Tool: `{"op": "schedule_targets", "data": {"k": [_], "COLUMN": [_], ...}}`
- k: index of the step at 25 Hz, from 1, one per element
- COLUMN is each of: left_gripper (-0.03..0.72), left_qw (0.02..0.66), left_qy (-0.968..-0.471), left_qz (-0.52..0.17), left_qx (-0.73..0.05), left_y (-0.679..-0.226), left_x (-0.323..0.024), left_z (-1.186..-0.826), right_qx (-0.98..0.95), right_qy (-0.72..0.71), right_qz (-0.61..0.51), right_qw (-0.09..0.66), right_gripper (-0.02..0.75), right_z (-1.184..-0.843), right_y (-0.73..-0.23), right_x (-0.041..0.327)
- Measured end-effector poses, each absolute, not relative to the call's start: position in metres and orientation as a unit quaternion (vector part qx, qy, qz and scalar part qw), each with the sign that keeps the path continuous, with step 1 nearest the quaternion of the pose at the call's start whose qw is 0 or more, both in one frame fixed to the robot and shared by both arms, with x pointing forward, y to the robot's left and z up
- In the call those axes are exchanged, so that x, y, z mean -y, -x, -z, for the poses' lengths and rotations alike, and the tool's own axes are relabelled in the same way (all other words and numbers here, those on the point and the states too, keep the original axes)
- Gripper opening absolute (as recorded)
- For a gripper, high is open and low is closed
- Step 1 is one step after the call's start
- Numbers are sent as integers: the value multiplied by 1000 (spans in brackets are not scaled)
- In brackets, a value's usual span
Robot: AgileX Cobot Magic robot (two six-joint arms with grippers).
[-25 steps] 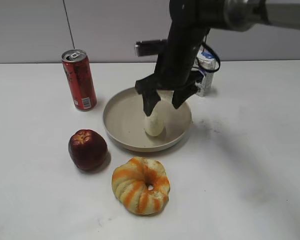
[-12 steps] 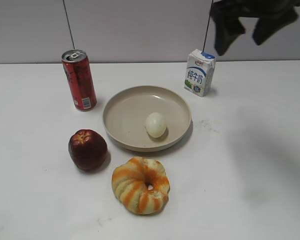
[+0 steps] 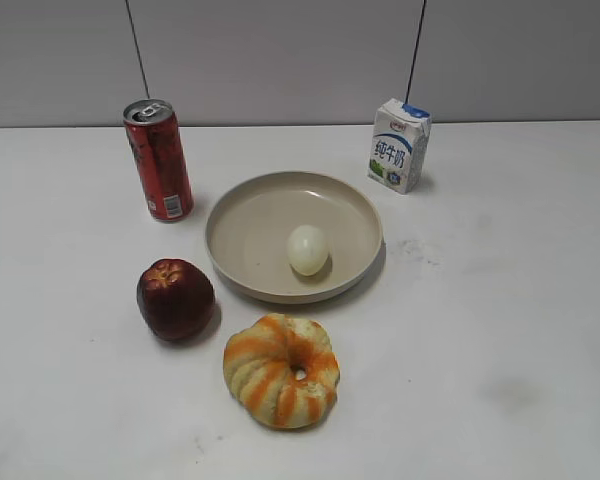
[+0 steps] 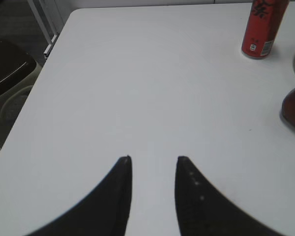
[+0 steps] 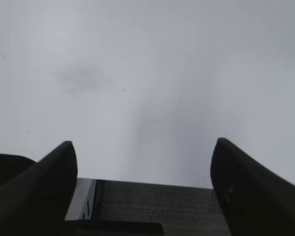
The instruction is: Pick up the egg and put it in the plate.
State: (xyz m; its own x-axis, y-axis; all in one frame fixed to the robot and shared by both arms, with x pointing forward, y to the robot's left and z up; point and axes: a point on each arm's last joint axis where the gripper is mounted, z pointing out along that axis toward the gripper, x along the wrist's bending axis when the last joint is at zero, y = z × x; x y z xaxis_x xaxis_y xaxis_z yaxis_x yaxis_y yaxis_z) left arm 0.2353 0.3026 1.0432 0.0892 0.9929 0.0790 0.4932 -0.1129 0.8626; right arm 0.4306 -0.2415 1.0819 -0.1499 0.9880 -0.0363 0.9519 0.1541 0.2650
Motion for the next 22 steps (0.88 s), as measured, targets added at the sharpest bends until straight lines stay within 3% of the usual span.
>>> {"op": "schedule_targets", "data": {"k": [12,22], "left_gripper": [238,238], "left_qw": [345,345], "left_qy": [-652,-652], "left_qz": [-362,-362], "left_qx": [-570,-570], "left_y": [-235,-235], "left_x": [-303,-303], "left_z": [-1043,-1043], "right_qx": [-730,-730], "right_qy": [-643,-587], "right_qz": [-194,-312], "right_qw": [127,162], "right_gripper": [587,582], "right_z": [-1048,-1044], "right_y": [-314,-289], "right_x": [276,276]}}
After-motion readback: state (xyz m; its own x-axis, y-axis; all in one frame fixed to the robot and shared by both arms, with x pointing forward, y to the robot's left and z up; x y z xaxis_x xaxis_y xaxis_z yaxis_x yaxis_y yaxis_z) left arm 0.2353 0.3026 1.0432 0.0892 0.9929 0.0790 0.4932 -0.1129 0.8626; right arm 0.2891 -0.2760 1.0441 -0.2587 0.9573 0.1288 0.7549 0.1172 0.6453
